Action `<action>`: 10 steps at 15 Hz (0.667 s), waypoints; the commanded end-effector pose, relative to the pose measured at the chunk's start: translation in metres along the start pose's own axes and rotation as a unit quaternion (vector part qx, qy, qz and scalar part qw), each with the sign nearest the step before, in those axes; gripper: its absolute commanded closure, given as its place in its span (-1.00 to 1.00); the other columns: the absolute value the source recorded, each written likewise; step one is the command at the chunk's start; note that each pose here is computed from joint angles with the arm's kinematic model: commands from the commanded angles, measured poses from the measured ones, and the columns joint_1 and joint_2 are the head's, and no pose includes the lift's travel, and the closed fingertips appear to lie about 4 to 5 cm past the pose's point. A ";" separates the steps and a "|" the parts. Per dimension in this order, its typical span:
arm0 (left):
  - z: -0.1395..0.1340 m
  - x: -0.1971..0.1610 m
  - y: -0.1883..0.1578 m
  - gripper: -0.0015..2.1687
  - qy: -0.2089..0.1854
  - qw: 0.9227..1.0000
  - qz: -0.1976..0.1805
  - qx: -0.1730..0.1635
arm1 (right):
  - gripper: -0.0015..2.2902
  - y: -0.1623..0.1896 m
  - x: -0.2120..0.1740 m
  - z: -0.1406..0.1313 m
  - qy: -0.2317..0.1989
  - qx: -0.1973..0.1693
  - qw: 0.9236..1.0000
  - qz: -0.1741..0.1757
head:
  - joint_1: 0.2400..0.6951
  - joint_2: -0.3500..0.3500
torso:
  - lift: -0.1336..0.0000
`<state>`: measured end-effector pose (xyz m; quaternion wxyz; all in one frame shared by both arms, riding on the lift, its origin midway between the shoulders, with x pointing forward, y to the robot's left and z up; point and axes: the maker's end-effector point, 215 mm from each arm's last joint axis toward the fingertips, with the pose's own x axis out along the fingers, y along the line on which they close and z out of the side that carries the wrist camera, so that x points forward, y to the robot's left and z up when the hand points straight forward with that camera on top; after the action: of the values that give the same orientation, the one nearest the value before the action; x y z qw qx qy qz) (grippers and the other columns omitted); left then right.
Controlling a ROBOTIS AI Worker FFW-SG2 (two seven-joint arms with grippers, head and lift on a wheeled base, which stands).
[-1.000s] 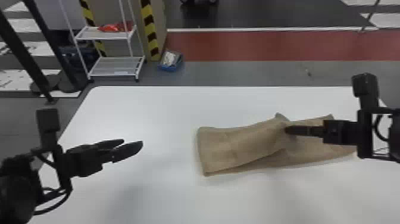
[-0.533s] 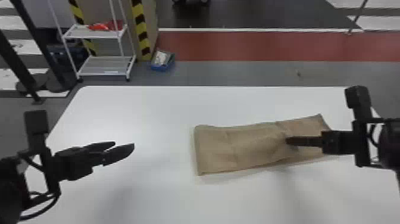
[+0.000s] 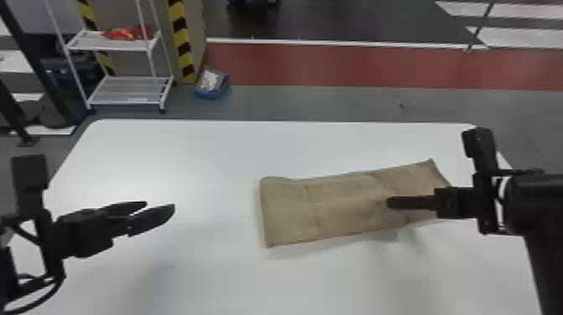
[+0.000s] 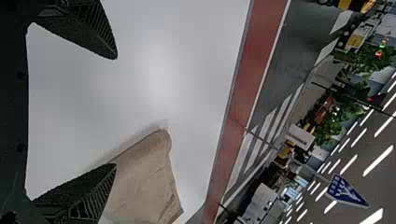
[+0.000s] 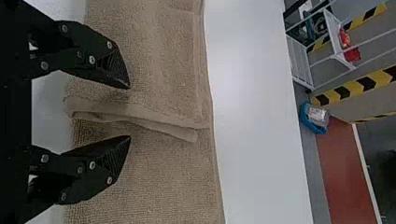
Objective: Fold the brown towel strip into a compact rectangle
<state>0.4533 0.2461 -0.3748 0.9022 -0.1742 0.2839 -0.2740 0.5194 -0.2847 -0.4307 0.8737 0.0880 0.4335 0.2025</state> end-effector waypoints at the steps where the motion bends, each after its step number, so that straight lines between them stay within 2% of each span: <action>1: -0.001 -0.001 0.001 -0.94 0.000 1.000 0.001 -0.001 | -0.71 -0.003 0.007 0.004 0.001 0.000 1.000 -0.001 | 1.00 -0.13 | -0.80; 4: -0.002 -0.004 0.004 -0.94 -0.001 1.000 0.003 -0.003 | -0.74 -0.006 0.017 0.007 0.005 -0.007 1.000 -0.011 | 1.00 -0.12 | -0.80; 10: -0.001 -0.006 0.006 -0.94 0.000 1.000 0.003 -0.002 | -0.72 0.021 0.038 0.014 0.003 -0.016 1.000 0.006 | 1.00 -0.03 | -0.80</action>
<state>0.4507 0.2526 -0.3754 0.9026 -0.1756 0.2843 -0.2715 0.5448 -0.2560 -0.4419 0.8739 0.0774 0.4309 0.2113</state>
